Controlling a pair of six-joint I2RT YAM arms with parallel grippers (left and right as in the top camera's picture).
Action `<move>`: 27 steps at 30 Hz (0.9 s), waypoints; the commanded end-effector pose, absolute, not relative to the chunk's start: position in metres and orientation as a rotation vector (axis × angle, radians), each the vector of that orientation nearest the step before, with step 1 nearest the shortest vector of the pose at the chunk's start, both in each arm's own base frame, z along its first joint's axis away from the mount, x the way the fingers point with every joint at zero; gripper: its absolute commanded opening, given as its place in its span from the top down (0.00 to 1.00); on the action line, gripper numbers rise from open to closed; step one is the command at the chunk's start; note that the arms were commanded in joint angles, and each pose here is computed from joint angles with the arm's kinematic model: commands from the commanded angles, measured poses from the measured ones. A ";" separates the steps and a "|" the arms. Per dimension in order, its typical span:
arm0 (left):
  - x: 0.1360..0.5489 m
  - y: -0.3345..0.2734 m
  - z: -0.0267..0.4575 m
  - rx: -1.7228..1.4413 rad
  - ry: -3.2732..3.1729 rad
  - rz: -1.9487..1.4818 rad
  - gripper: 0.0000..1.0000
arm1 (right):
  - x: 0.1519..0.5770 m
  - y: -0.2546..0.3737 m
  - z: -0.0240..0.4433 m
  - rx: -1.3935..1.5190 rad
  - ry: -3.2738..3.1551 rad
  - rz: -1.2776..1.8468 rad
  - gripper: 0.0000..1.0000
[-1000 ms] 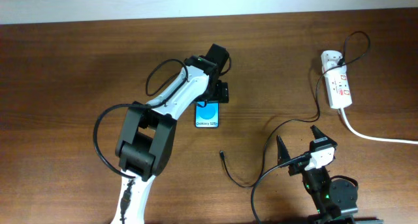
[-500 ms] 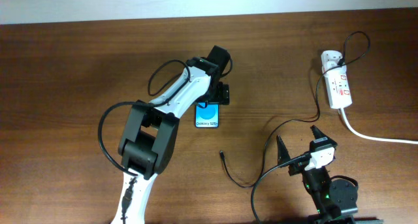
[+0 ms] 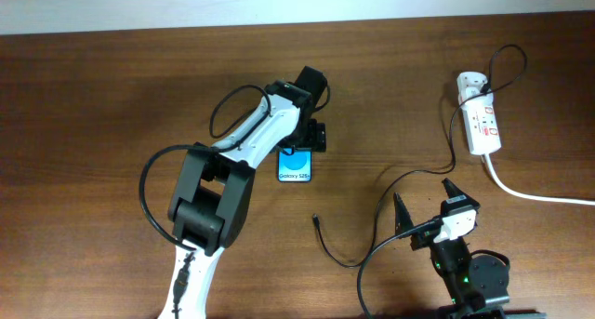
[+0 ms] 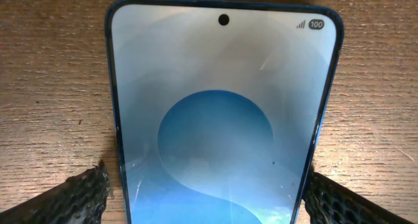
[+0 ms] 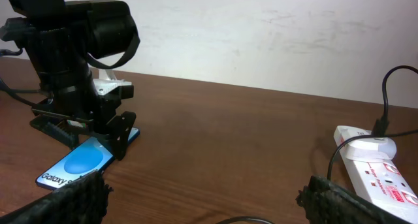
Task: Plug charger to phone and switch on socket
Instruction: 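Close the left gripper on the phone's top end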
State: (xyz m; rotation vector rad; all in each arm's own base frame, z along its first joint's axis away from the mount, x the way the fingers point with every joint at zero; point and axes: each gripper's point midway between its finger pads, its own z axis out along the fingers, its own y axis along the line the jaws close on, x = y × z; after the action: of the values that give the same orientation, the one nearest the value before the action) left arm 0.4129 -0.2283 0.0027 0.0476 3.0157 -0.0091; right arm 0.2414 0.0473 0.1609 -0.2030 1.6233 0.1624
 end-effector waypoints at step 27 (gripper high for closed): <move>0.408 -0.227 -0.015 0.072 3.047 0.026 0.04 | 0.242 0.045 0.158 -0.190 1.630 0.161 0.02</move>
State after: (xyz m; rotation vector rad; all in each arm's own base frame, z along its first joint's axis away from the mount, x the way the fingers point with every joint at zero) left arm 0.4131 -0.2285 0.0027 0.0481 3.0149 -0.0104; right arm 0.2414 0.0473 0.1609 -0.2030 1.6233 0.1624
